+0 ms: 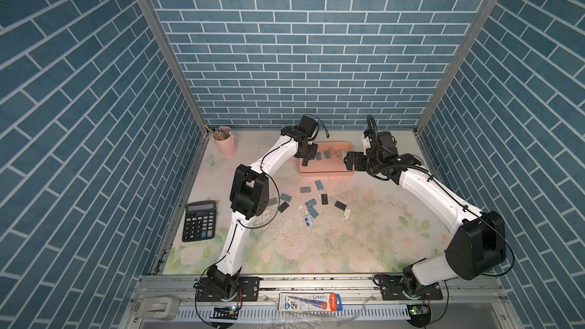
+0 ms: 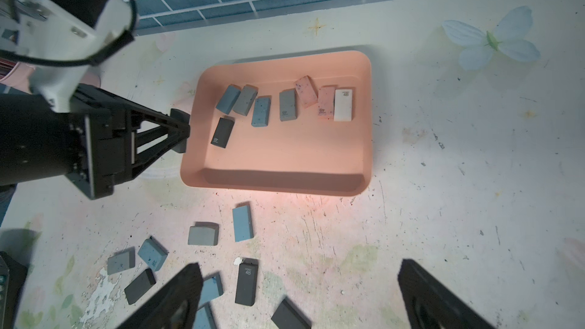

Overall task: Put the eraser in the storage box
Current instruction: Place the eraser at the center of the board.

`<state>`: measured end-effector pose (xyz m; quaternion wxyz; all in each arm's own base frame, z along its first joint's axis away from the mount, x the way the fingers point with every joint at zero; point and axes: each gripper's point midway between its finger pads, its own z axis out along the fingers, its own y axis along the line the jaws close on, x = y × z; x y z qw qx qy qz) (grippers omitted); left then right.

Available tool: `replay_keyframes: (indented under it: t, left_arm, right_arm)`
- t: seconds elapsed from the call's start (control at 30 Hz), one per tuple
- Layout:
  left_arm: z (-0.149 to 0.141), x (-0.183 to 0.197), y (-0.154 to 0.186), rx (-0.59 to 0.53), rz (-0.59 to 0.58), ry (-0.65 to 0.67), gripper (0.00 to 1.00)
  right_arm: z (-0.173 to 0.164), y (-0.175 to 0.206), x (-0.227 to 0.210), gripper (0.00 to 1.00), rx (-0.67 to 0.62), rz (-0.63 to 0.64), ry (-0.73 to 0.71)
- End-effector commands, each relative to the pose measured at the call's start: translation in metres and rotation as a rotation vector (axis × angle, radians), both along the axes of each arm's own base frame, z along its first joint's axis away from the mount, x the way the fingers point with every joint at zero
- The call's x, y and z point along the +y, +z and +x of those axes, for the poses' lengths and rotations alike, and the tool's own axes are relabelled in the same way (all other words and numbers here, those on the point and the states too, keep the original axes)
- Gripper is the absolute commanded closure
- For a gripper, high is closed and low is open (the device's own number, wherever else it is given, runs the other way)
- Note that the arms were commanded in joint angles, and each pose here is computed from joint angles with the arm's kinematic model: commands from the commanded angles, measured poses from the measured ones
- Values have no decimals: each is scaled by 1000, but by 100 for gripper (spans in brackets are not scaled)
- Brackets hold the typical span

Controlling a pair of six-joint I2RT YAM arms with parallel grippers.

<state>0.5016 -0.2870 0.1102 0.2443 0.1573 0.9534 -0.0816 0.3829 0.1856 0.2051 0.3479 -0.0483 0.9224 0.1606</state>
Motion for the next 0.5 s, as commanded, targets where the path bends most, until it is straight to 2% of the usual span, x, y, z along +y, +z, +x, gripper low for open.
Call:
replay_keyframes:
  t: [0.0,0.3,0.47]
  left_arm:
    - [5,-13,-10,0,-21,-24,72]
    - [15,-32,-47,8,-4,-40,72]
    - [19,-30,-60,10,23,-18,72]
  right_arm:
    - [-2,-16,-3,1,69,12,-32]
    - [-1,-30,-3,1,103,12,-38]
    - [-2,-31,-5,1,106,11,-39]
